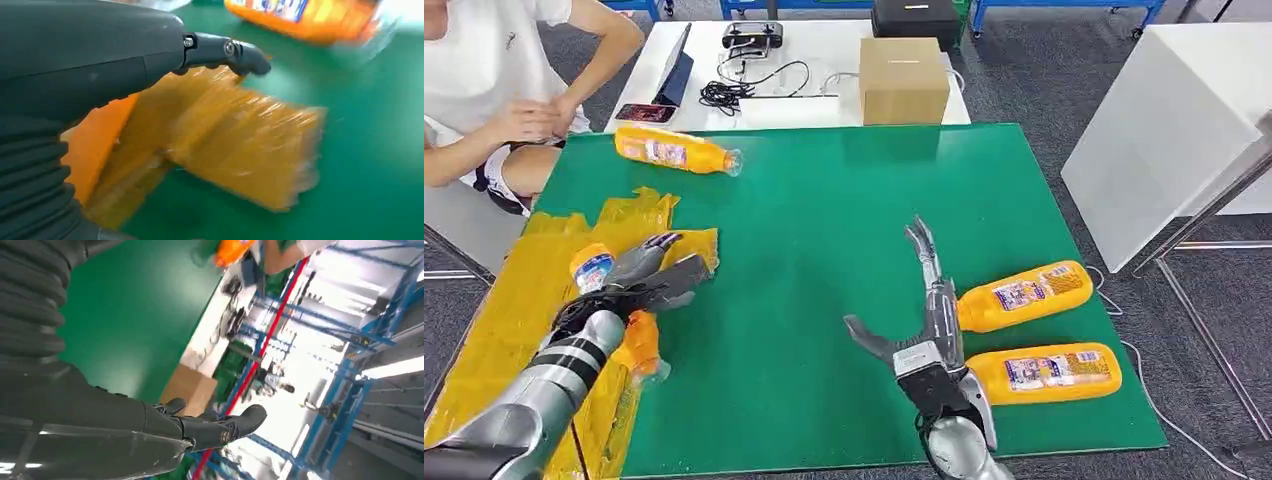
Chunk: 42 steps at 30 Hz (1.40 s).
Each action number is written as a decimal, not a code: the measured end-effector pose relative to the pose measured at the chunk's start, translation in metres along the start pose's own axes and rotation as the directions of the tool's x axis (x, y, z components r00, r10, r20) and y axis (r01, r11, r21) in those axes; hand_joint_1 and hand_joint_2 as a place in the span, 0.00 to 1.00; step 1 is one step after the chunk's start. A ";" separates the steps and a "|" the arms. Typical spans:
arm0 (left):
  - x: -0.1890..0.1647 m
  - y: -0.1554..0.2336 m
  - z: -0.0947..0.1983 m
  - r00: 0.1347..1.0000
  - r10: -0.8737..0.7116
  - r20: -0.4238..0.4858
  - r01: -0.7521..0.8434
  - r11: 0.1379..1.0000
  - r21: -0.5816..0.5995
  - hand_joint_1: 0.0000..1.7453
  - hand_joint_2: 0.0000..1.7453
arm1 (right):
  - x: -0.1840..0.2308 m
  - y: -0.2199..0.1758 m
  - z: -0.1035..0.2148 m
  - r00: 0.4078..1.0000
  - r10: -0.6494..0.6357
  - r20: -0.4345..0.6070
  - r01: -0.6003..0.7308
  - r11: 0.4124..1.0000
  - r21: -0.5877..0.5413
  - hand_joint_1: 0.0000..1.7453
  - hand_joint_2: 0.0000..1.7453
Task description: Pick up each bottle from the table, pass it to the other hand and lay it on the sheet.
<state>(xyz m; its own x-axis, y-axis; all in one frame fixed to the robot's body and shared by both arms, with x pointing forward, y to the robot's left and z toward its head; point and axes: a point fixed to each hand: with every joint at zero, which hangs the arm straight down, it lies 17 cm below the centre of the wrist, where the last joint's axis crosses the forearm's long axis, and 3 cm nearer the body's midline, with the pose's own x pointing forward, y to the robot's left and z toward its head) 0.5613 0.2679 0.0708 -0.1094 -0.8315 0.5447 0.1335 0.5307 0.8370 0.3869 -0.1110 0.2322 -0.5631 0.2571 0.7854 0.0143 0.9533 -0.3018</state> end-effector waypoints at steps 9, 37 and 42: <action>0.096 0.064 0.041 0.837 0.434 0.335 -0.519 0.823 0.230 0.00 1.00 | -0.036 -0.021 -0.003 0.898 0.438 0.049 -0.441 0.891 0.107 0.00 1.00; 0.182 0.125 0.129 0.410 0.619 0.670 -0.864 0.499 0.068 0.00 1.00 | -0.199 -0.204 -0.008 0.532 0.840 0.106 -0.668 0.340 0.662 0.00 1.00; 0.194 0.124 0.134 0.377 0.622 0.686 -0.873 0.487 0.037 0.00 1.00 | -0.206 -0.239 0.006 0.558 0.828 0.052 -0.581 0.345 0.737 0.00 1.00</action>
<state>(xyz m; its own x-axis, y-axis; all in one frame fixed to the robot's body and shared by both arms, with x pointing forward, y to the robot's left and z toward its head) 0.4243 0.1950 0.2875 -0.6339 0.1300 0.7624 0.1243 0.9901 -0.0655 0.4942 -0.3931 0.1393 -0.3455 0.9247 0.1599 -0.2770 0.0623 -0.9588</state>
